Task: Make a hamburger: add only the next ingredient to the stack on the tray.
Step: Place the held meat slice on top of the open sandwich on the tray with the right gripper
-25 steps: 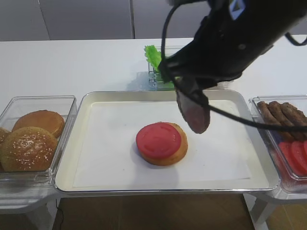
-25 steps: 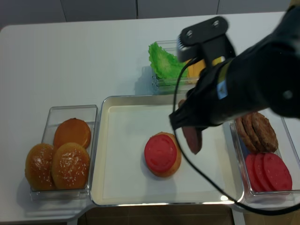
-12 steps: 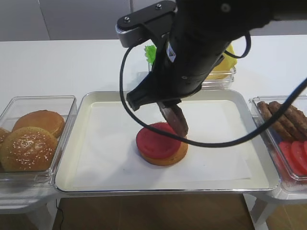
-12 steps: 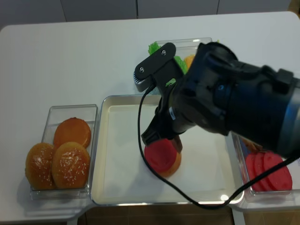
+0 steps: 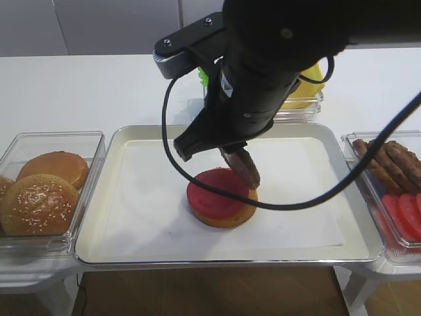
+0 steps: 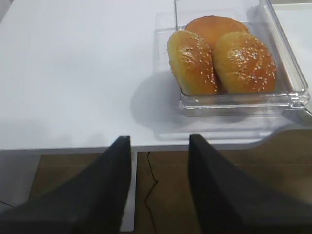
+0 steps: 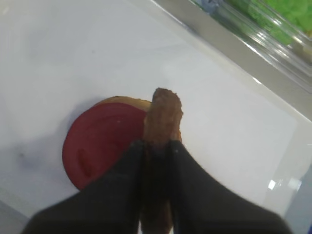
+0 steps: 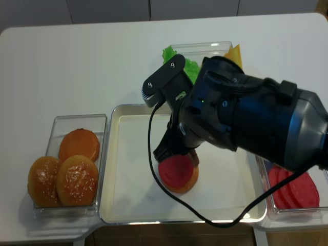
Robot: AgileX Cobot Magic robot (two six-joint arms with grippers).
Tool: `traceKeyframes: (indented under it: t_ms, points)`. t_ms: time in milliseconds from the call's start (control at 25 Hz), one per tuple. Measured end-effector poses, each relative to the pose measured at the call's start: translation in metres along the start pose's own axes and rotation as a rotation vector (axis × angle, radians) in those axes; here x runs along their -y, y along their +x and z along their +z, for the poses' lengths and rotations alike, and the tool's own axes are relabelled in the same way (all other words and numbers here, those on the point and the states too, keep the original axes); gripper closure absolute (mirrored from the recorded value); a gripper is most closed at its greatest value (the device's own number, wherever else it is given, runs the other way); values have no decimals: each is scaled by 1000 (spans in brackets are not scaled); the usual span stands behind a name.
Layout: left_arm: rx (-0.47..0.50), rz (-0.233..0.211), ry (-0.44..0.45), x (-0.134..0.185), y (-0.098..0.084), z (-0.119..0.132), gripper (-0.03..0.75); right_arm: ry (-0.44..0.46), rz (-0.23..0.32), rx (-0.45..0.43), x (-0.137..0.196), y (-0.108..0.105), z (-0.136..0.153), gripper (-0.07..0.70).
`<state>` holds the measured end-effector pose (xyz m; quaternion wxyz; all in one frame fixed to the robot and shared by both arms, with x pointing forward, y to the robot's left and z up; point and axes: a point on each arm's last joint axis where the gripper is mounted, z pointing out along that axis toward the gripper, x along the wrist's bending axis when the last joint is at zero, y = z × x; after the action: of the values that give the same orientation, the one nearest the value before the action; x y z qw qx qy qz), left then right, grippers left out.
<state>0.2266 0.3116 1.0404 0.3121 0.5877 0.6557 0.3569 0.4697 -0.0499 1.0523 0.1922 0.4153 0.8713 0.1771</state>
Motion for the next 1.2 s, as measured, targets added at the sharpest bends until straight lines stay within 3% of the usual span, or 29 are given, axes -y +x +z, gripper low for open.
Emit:
traceKeyframes:
  t_ms: [960, 1200]
  points:
    - [0, 0, 0, 0, 0, 0, 422, 19, 5, 14, 0, 2, 7, 503]
    - [0, 0, 0, 0, 0, 0, 422, 24, 11, 7, 1, 3, 8, 411]
